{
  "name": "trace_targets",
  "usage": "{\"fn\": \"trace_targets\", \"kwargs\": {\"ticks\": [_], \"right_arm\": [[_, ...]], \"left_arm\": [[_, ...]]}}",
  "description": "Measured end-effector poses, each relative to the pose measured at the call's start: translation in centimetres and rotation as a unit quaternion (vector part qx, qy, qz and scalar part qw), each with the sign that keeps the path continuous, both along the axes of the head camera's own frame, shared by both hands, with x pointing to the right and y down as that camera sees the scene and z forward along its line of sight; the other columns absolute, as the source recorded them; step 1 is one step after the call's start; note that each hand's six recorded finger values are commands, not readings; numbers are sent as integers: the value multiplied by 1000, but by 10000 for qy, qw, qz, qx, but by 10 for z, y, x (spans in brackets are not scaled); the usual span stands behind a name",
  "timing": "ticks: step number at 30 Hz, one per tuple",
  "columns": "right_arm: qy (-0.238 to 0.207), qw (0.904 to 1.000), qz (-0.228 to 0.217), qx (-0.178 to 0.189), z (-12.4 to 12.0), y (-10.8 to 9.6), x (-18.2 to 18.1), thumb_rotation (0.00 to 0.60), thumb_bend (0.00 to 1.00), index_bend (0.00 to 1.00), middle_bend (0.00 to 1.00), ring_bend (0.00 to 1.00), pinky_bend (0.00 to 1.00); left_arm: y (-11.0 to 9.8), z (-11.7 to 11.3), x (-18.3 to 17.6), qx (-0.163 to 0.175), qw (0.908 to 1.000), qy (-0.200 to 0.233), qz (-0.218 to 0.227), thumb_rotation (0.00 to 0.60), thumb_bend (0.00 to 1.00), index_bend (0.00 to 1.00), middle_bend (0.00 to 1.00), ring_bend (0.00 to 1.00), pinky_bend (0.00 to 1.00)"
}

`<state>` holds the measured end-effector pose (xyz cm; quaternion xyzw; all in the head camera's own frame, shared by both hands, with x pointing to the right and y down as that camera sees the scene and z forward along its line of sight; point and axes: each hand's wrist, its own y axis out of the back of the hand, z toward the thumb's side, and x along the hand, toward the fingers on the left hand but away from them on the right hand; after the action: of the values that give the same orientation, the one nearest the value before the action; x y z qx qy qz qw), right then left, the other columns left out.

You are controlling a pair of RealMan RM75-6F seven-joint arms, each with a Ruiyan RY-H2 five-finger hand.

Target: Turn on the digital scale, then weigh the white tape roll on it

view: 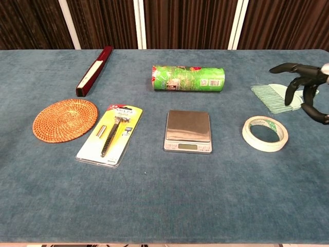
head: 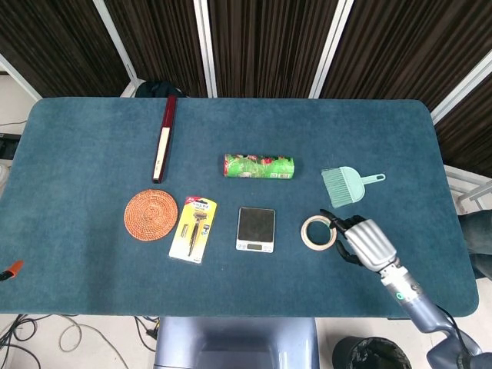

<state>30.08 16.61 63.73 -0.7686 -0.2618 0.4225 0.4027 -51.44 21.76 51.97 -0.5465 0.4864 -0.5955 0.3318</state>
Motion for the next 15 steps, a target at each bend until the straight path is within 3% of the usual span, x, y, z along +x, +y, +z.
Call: {"fn": "trace_targets", "kwargs": {"ticks": [7,15], "right_arm": [[-29,9980,-628,97,5,-5,-43,600,884,5,732,798,646],[165,9903,-1373,110,14,3,-87,600,903,6,765,825,672]], "left_arm": [[0,1,1,-19,10000,-18,15,600,0,0,0,0,0],[0,3,1,-51,10000,-29,15,600,0,0,0,0,0]]}}
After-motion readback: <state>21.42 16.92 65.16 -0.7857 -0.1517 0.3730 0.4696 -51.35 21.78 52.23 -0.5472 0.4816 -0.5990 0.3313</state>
